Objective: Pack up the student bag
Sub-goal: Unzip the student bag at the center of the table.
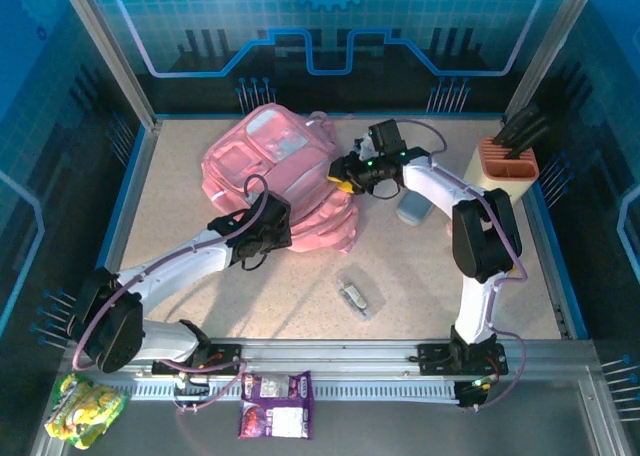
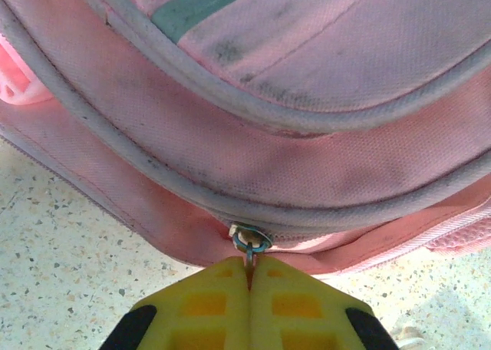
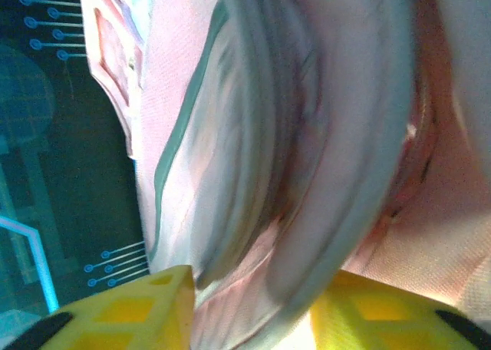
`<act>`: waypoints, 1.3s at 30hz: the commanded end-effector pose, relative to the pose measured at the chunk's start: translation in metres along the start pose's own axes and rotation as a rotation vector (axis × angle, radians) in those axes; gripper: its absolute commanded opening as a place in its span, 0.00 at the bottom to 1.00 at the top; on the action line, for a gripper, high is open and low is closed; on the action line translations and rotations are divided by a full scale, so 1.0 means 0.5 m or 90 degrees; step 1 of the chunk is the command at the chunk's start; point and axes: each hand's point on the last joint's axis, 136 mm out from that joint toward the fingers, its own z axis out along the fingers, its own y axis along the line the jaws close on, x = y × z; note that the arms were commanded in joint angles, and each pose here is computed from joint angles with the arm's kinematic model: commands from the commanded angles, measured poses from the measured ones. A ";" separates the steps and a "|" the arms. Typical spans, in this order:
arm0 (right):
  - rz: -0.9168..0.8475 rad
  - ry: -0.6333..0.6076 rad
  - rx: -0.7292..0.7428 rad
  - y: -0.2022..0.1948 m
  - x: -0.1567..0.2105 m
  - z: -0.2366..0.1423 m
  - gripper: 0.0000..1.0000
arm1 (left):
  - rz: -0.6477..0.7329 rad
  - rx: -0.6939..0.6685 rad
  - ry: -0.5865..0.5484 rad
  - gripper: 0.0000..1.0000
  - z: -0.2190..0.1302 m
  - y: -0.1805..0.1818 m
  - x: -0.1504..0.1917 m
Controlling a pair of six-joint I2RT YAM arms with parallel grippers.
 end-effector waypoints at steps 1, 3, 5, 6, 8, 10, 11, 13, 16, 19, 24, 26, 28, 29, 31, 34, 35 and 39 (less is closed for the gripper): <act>-0.026 0.011 -0.042 0.044 0.056 0.018 0.49 | 0.005 0.039 -0.002 0.00 -0.005 -0.045 -0.024; -0.024 0.023 -0.048 0.049 0.089 0.027 0.53 | 0.009 0.044 0.005 0.00 0.001 -0.054 -0.024; -0.031 0.024 -0.042 0.055 0.118 0.034 0.53 | 0.017 0.048 0.009 0.00 0.005 -0.063 -0.022; -0.033 0.024 -0.037 0.056 0.130 0.038 0.53 | 0.018 0.048 0.010 0.00 0.008 -0.064 -0.020; -0.033 0.024 -0.036 0.060 0.150 0.054 0.50 | 0.018 0.044 0.012 0.00 0.012 -0.063 -0.019; -0.028 0.021 -0.023 0.052 0.152 0.073 0.43 | 0.016 0.045 0.009 0.00 0.014 -0.063 -0.020; -0.023 0.024 -0.023 0.051 0.151 0.083 0.40 | 0.016 0.045 0.008 0.00 0.014 -0.064 -0.021; -0.021 0.020 -0.023 0.053 0.143 0.097 0.38 | 0.019 0.046 0.007 0.00 0.012 -0.065 -0.023; -0.036 0.002 0.009 0.048 0.129 0.106 0.38 | 0.024 0.043 0.007 0.00 0.007 -0.063 -0.023; -0.045 -0.015 0.051 0.028 0.123 0.111 0.35 | 0.028 0.042 0.007 0.00 0.000 -0.060 -0.022; -0.037 -0.034 0.029 0.039 0.114 0.111 0.06 | 0.036 0.039 0.010 0.00 -0.005 -0.055 -0.015; -0.045 -0.043 0.022 0.058 0.110 0.095 0.00 | 0.040 0.027 0.012 0.00 -0.007 -0.045 -0.011; -0.049 -0.044 0.013 0.073 0.105 0.080 0.00 | 0.046 0.010 0.013 0.00 -0.010 -0.032 -0.007; -0.039 -0.041 -0.001 0.078 0.102 0.072 0.00 | 0.049 0.001 0.012 0.00 -0.012 -0.023 -0.003; -0.013 -0.024 -0.043 0.089 0.096 0.058 0.00 | 0.052 -0.035 0.003 0.00 -0.014 0.008 0.003; -0.028 -0.026 -0.036 0.098 0.095 0.025 0.00 | 0.061 -0.092 -0.022 0.00 -0.016 0.058 0.002; -0.031 -0.025 -0.036 0.098 0.096 0.017 0.00 | 0.062 -0.114 -0.034 0.00 -0.019 0.078 -0.004; -0.010 -0.009 -0.027 0.067 0.104 0.007 0.00 | 0.011 -0.162 -0.061 0.00 -0.032 0.150 -0.038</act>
